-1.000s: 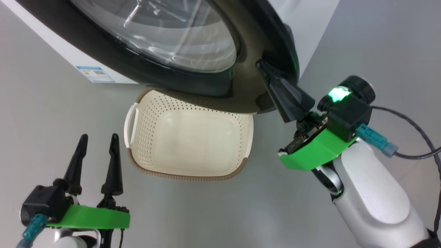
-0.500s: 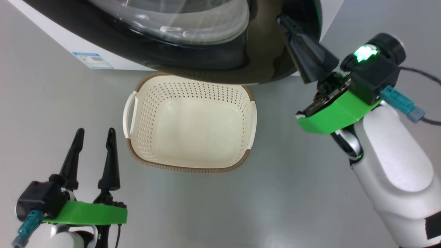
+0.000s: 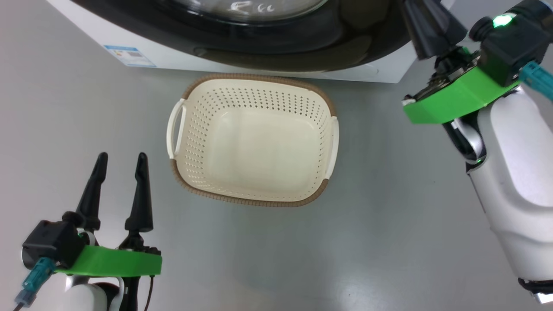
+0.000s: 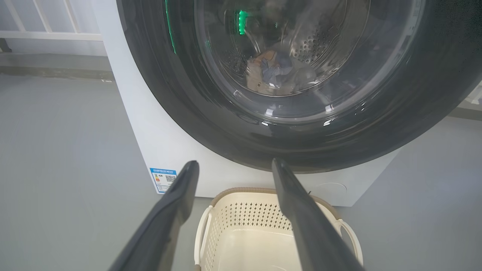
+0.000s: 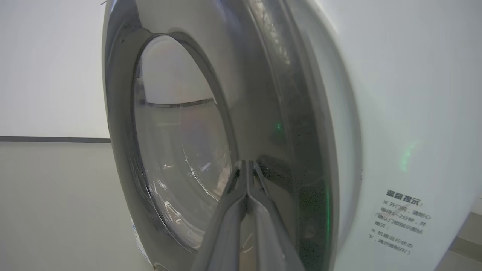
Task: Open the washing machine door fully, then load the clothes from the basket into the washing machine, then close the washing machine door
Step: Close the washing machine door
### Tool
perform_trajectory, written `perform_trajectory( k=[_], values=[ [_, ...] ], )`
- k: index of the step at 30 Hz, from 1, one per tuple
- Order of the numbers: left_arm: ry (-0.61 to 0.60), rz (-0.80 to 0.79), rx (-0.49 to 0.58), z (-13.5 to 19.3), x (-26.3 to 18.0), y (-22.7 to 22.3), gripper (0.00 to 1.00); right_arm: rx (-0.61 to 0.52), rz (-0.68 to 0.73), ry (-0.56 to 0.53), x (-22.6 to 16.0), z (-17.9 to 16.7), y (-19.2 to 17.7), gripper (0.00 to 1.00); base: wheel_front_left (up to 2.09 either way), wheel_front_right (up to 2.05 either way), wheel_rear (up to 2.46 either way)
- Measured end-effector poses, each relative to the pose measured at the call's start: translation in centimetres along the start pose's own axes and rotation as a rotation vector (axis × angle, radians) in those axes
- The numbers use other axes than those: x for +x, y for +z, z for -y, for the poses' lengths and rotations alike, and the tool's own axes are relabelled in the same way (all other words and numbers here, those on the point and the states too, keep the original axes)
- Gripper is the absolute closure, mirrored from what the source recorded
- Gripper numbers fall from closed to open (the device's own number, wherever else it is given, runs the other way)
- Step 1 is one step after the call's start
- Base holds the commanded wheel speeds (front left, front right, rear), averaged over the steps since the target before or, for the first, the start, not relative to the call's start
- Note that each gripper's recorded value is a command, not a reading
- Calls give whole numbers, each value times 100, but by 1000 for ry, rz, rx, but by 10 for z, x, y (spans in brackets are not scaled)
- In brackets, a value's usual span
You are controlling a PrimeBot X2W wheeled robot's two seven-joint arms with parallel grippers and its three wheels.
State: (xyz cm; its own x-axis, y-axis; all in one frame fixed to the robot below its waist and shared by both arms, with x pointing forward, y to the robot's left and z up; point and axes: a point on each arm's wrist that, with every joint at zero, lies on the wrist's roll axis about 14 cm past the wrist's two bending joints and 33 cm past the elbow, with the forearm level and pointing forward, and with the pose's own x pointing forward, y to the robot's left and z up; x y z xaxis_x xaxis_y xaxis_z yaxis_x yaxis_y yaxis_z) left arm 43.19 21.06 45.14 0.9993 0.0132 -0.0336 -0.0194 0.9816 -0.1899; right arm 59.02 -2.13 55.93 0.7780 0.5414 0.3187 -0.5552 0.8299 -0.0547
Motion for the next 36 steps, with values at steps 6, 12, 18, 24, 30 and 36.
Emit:
perform_trajectory(
  k=[6,12,18,24,30,36],
  values=[
    [21,-7,4,-7,-3,-2,0,-13,-2,-12,11,11,-7,100,0,0,0],
    [26,-18,1,-7,-5,-5,0,-21,-6,-39,20,24,-13,100,0,0,0],
    [18,-9,-7,-3,-5,-1,0,-36,-11,-49,28,32,-14,100,0,0,0],
    [18,-3,-6,-3,-7,2,0,-59,-21,-54,31,35,-13,100,0,0,0],
    [11,6,-9,-1,-7,5,0,-70,-10,-60,30,38,-4,100,0,0,0],
    [0,11,-16,3,-6,7,0,-91,5,-71,25,41,10,100,0,0,0]
  ],
)
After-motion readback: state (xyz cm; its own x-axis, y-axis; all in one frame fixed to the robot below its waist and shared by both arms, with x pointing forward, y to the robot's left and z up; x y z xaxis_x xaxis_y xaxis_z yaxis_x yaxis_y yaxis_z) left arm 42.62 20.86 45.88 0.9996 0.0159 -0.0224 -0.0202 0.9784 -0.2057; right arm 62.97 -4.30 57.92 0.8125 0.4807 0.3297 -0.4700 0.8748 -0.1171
